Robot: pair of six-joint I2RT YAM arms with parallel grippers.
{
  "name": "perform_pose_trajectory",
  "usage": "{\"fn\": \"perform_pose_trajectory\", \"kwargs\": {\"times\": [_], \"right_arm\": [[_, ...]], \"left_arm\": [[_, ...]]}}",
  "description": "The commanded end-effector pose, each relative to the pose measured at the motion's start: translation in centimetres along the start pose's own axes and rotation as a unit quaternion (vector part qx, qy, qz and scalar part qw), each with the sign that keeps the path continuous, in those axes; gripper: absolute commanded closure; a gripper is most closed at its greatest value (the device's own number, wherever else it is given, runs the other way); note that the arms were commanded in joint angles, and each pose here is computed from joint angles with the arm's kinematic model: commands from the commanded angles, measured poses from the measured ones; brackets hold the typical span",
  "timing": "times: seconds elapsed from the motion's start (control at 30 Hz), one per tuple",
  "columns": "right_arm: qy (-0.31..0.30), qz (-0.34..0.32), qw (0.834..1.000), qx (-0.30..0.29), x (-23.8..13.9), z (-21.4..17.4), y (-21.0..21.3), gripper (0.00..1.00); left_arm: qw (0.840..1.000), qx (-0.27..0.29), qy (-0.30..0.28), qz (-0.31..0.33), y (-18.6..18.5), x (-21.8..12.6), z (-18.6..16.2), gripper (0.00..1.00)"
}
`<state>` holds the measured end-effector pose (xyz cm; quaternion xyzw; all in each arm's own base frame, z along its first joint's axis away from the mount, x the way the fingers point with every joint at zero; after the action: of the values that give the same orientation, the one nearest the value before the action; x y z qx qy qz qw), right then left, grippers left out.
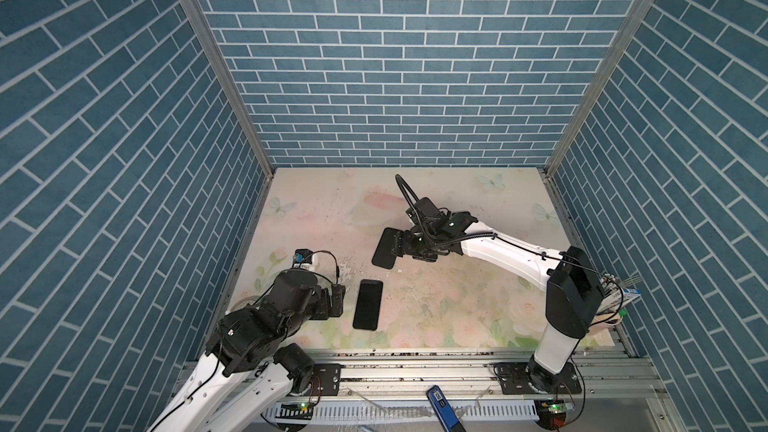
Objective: Put the phone into the phone case
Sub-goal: 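Move the right gripper to the empty black case and grasp its edge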
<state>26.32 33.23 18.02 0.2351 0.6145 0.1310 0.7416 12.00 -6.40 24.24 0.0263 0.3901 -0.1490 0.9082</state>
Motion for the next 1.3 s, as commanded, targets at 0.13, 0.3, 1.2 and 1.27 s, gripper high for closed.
{"fn": "perform_pose_trajectory", "kwargs": {"times": [0.13, 0.3, 1.2, 1.27], "right_arm": [[0.005, -0.077, 0.995, -0.057, 2.3, 2.0, -3.6, 0.23], [-0.004, -0.117, 0.991, -0.068, 3.4, 3.1, -4.1, 0.23], [0.058, -0.18, 0.981, -0.045, 10.7, 0.7, -1.9, 0.5], [0.048, -0.202, 0.977, -0.042, 10.4, 0.3, -2.8, 0.55]], "left_arm": [[1.0, -0.004, -0.006, 0.021, 0.7, -0.1, -0.2, 0.01], [1.0, -0.001, 0.008, 0.025, 0.5, 0.4, -0.2, 0.0], [1.0, 0.0, 0.018, 0.025, 0.3, 0.9, -0.1, 0.01], [1.0, 0.002, 0.02, 0.021, 0.2, 1.0, -0.1, 0.0]]}}
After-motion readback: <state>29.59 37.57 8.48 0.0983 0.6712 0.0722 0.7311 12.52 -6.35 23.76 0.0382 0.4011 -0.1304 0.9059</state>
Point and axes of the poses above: each gripper's point midway between its finger pads, its own x axis out along the fingers, its own y axis along the line the jaws close on, z = x × y, the point moved 6 cm from there along -x, back along the fingers, and after that the axes turned 15 degrees about x, right-handed, at the moved point
